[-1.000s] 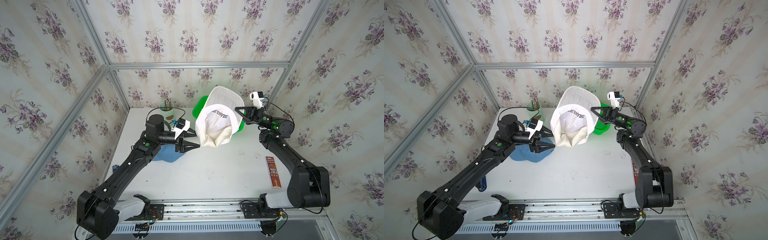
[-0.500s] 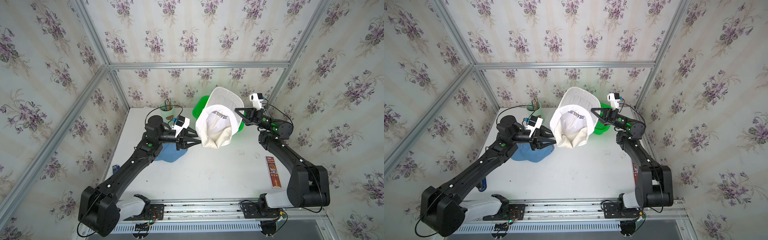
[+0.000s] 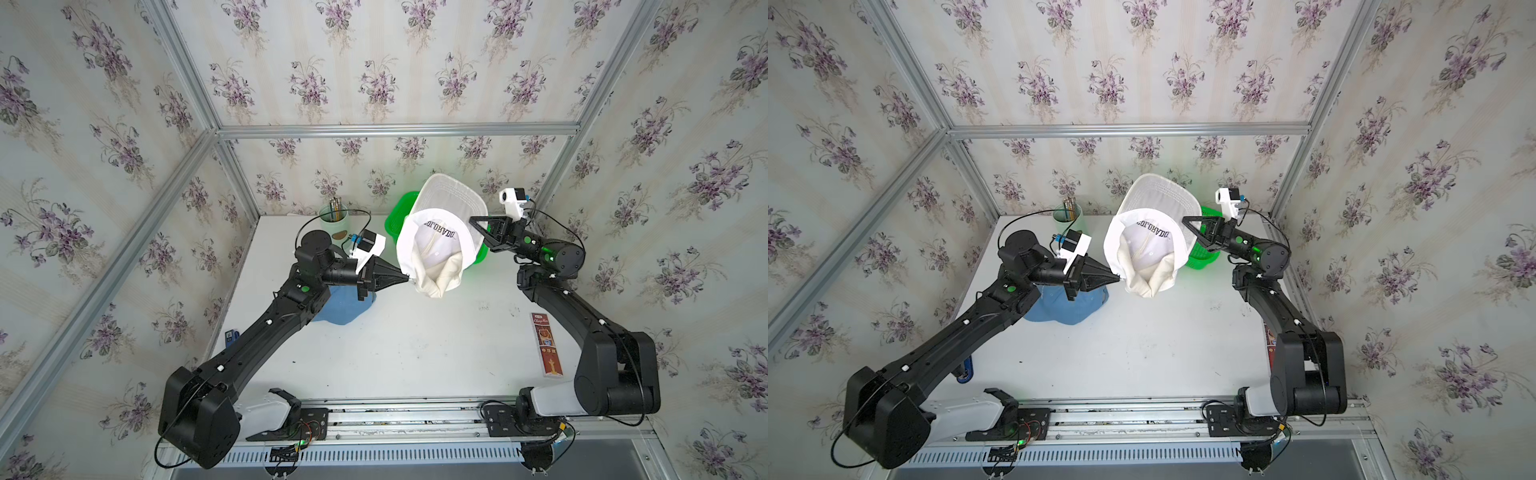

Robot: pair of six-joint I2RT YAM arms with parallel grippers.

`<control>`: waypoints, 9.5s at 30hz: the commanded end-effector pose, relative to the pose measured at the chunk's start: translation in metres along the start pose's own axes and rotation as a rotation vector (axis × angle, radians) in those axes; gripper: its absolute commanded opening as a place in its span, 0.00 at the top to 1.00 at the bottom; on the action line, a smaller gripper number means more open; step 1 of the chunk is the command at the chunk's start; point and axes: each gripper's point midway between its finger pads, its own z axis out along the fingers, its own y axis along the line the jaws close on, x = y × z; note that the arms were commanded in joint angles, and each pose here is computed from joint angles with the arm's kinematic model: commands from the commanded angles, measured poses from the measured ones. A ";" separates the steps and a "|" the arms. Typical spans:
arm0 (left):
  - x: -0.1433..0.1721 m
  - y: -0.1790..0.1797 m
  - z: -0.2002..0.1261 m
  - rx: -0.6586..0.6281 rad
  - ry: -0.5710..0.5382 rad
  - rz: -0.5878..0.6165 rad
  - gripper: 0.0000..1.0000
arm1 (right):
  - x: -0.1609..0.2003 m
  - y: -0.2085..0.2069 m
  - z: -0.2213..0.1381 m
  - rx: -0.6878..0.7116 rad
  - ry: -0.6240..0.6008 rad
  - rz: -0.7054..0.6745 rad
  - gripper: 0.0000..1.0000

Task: Turn the baseball cap inside out
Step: Turn over the baseball cap.

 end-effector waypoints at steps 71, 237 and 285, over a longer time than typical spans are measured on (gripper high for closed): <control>0.156 0.077 -0.064 -0.936 0.761 -0.453 0.21 | 0.047 -0.162 0.007 1.057 -0.250 -0.157 1.00; 0.036 0.102 -0.031 -1.093 0.426 -0.152 0.30 | 0.015 -0.070 0.047 0.637 -0.129 -0.180 1.00; 0.034 0.131 -0.093 -1.155 0.433 -0.320 0.21 | 0.024 -0.066 0.049 0.696 -0.105 -0.243 1.00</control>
